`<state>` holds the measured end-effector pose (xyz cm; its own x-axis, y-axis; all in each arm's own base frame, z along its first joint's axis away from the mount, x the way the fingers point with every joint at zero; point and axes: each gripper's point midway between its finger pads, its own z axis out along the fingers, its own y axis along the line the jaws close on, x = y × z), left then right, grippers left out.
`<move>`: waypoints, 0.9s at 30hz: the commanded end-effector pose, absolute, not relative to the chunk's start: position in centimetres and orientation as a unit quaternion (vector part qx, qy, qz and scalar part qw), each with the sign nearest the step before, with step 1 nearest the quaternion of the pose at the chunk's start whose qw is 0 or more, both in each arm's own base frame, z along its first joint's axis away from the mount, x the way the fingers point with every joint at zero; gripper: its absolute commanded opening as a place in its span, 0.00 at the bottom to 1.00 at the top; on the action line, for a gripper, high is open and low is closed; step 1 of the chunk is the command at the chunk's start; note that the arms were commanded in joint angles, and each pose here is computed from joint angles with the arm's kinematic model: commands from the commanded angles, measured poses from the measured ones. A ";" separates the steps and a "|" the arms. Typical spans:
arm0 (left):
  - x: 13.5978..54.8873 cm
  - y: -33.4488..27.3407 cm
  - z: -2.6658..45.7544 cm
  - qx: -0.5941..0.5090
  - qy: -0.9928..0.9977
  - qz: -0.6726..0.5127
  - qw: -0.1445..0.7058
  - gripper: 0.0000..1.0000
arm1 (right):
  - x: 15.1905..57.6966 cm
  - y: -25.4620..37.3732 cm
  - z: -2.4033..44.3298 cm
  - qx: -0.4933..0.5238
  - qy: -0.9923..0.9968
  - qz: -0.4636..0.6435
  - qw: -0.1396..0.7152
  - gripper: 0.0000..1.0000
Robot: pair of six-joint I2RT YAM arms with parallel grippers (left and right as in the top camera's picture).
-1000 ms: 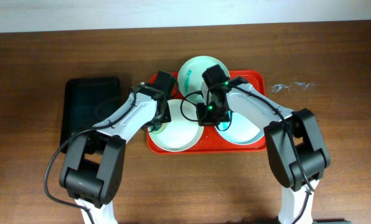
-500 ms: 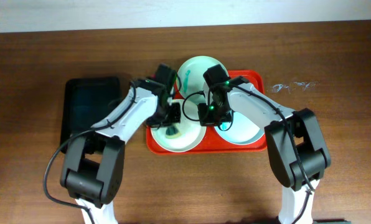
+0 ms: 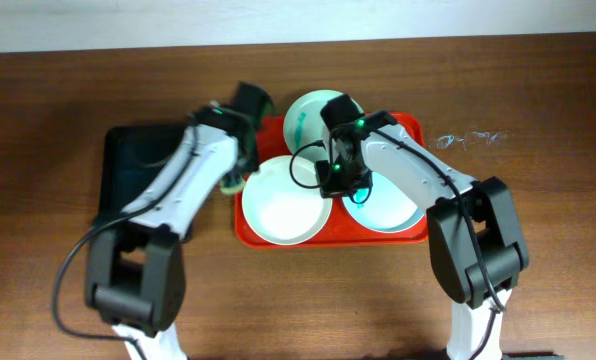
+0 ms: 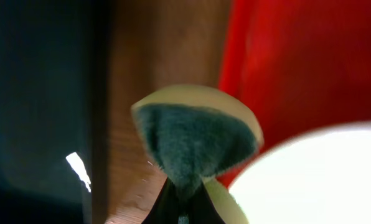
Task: Clean dirty plates on tray and stack at the side
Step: 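Lift the white plate with the right gripper and place it right of tray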
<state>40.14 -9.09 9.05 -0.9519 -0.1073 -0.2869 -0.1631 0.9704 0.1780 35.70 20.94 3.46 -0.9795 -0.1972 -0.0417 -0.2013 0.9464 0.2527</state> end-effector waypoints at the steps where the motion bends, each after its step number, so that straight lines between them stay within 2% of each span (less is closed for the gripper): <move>1: 41.5 -7.0 15.8 -0.136 0.973 0.009 0.186 0.00 | 37.4 20.6 8.7 -0.148 0.984 0.013 0.094 0.04; 3: 41.0 -4.4 16.3 -0.168 0.970 0.001 0.175 0.00 | 37.9 20.0 11.5 -0.161 0.978 -0.053 0.123 0.04; 7: 38.7 3.5 15.4 -0.261 0.957 0.029 0.125 0.00 | 39.4 18.5 20.9 -0.177 0.931 -0.223 0.231 0.04; 9: 38.4 5.7 15.4 -0.288 0.949 0.033 0.123 0.00 | 39.5 18.4 24.3 -0.180 0.904 -0.276 0.272 0.04; 18: 38.1 7.4 15.4 -0.310 0.942 0.034 0.122 0.00 | 37.8 20.4 35.8 -0.250 0.698 -0.556 0.375 0.04; 21: 38.1 7.4 15.4 -0.310 0.942 0.034 0.122 0.00 | 37.1 21.6 36.1 -0.259 0.688 -0.558 0.386 0.04; 23: 38.1 7.4 15.4 -0.310 0.942 0.034 0.122 0.00 | 37.3 22.2 34.4 -0.263 0.722 -0.509 0.388 0.04; 25: 38.1 7.4 15.4 -0.310 0.942 0.034 0.122 0.00 | 39.0 21.3 29.1 -0.176 0.837 -0.353 0.378 0.04; 26: 38.1 7.4 15.3 -0.310 0.943 0.034 0.121 0.00 | 40.2 20.4 26.3 -0.132 0.883 -0.285 0.349 0.04; 27: 38.0 7.4 15.2 -0.310 0.943 0.034 0.119 0.00 | 41.4 20.0 22.0 -0.106 0.938 -0.171 0.283 0.04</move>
<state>38.04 7.32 15.07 -0.7885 -0.5650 -0.2429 -0.5820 0.8132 -0.0019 38.99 22.24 29.41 -0.6175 -0.6705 -0.4112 -0.0629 0.5632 -0.8240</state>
